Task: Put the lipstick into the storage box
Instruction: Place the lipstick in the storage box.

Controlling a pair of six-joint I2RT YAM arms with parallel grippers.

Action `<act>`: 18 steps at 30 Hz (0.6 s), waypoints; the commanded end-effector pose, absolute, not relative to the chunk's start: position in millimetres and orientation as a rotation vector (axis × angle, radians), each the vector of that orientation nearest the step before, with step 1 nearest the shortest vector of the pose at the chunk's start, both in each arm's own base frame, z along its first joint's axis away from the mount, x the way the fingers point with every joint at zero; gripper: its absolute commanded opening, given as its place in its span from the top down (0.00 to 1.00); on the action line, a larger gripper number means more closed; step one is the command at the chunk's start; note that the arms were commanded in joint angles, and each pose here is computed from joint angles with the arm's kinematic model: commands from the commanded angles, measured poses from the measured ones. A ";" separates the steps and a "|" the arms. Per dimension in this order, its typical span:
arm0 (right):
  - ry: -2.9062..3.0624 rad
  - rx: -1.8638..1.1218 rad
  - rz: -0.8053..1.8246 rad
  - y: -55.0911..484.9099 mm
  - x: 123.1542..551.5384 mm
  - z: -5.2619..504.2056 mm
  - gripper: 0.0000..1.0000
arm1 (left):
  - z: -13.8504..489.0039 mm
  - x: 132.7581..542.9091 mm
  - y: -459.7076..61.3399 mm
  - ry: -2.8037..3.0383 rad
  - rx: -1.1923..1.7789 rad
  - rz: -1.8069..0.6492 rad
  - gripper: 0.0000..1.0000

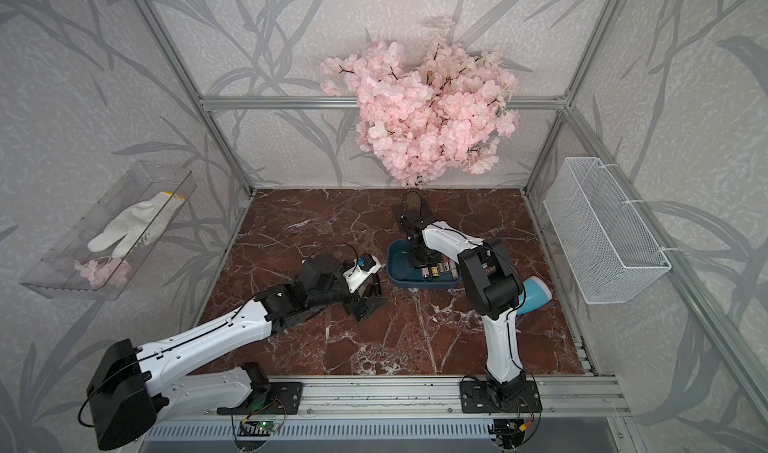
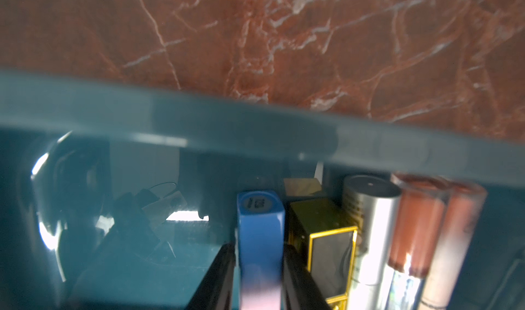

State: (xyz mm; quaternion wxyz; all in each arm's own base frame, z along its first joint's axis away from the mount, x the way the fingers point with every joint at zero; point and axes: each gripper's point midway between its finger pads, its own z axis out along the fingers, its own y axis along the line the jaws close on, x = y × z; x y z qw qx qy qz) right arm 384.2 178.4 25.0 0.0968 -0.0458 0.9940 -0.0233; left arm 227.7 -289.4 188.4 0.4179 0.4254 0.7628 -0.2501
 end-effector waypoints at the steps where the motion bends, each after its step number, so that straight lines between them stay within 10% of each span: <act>1: 2.941 -0.130 -0.124 168.2 382.3 30.7 0.68 | 189.8 227.1 -283.5 1.915 1.045 -0.620 0.00; 18: 2.810 -0.082 0.217 193.5 371.4 104.7 0.67 | 210.4 246.3 -259.7 1.951 0.727 -0.598 0.00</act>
